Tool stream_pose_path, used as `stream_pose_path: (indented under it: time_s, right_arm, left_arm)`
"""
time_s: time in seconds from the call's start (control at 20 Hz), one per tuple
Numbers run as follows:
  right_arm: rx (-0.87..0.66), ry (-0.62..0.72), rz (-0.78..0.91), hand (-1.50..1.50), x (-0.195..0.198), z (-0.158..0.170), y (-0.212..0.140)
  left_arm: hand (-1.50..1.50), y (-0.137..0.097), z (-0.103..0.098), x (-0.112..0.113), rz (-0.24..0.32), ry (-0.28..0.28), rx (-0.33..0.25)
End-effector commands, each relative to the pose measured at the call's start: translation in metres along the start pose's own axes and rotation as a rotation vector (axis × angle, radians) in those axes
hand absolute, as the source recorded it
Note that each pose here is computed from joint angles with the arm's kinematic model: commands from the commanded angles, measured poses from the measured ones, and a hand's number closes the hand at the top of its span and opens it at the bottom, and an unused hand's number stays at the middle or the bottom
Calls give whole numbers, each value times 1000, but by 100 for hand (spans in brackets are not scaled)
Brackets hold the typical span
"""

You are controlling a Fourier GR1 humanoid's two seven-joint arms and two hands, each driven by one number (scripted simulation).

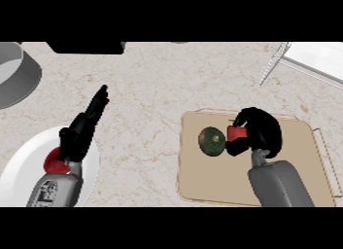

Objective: Pick the bell pepper from the tray and place it in the tiered shelf

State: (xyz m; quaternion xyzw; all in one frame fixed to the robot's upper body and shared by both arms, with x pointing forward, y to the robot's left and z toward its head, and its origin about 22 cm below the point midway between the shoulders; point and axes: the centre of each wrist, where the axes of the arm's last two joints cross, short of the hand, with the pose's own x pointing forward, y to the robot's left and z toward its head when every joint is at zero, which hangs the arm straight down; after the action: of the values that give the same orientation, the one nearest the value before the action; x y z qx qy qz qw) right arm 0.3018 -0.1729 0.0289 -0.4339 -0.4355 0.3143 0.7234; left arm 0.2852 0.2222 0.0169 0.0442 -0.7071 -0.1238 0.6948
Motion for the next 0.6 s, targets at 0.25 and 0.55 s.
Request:
stream_pose_path:
  time_s: [0.25,0.55]
  right_arm:
    - [-101,177,-168,150,90,-34,-9]
    - [-316,55,-452,150,117,-14,-42]
  left_arm:
    - [0,-5,-5,-3,-5,-4,-1]
    - [0,1,-6,3,17,-2,-7]
